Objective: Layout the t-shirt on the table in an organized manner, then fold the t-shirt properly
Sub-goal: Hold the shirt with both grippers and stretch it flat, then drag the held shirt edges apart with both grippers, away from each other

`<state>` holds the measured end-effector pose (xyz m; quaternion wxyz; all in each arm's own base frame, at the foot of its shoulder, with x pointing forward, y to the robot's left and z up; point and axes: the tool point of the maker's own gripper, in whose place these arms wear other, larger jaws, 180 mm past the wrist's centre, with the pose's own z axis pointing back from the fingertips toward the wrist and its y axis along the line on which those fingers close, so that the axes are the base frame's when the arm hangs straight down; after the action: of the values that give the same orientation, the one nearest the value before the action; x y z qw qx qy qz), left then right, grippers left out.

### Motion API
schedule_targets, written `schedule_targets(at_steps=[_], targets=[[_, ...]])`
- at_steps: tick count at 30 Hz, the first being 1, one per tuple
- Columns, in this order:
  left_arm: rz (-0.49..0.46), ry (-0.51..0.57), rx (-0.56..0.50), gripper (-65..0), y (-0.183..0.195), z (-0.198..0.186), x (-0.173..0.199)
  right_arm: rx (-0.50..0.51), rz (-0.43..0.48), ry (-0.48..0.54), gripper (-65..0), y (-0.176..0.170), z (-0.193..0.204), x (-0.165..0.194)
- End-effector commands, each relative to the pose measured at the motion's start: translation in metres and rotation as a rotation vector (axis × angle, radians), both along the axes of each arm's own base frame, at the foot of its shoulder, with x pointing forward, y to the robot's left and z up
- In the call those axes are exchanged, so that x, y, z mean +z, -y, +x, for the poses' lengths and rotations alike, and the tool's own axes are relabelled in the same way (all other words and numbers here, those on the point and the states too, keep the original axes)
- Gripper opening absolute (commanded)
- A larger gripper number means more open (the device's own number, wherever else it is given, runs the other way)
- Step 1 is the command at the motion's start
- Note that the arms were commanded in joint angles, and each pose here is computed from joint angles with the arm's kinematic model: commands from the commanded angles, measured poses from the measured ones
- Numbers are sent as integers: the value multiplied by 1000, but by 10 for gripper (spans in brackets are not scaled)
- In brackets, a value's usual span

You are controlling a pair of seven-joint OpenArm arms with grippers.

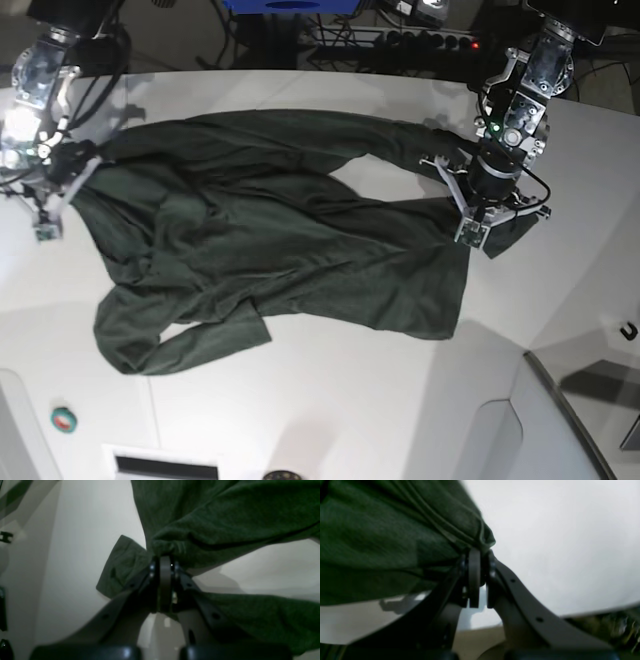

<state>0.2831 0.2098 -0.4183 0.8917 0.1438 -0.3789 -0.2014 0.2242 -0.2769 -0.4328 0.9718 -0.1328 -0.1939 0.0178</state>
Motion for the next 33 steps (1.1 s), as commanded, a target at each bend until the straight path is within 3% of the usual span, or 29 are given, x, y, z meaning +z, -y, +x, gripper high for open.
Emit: schedule_targets(at_steps=[1,8,12,14,18,21,24,26,33], targets=[[12,52,-4,-650,-4,10,14,-23,-22,56,-644,13,12,14],[-1,14,-1,-650,1,-6,1,-86,107,-89,-642,4,-9,-44],[-6,-19,0,-650,3,-20,-8,-141,126,-82,-620,11,-8,-44],[-10,-18,-5,-650,5,-23,-6,-140,100,-65,-551,15,-11,-36],[-25,-4,-12,-650,9,-29,2,-138,43,-9,-330,14,-16,-6],[-32,39,25,-650,0,-27,18,-117,12,37,-311,11,-11,13],[-27,75,63,-494,-14,-29,33,-70,0,66,-311,1,1,23],[-15,101,99,-423,-29,-31,45,-46,-9,79,-311,-1,9,27],[26,146,182,-405,-64,-31,62,133,-35,115,-311,-20,70,37]])
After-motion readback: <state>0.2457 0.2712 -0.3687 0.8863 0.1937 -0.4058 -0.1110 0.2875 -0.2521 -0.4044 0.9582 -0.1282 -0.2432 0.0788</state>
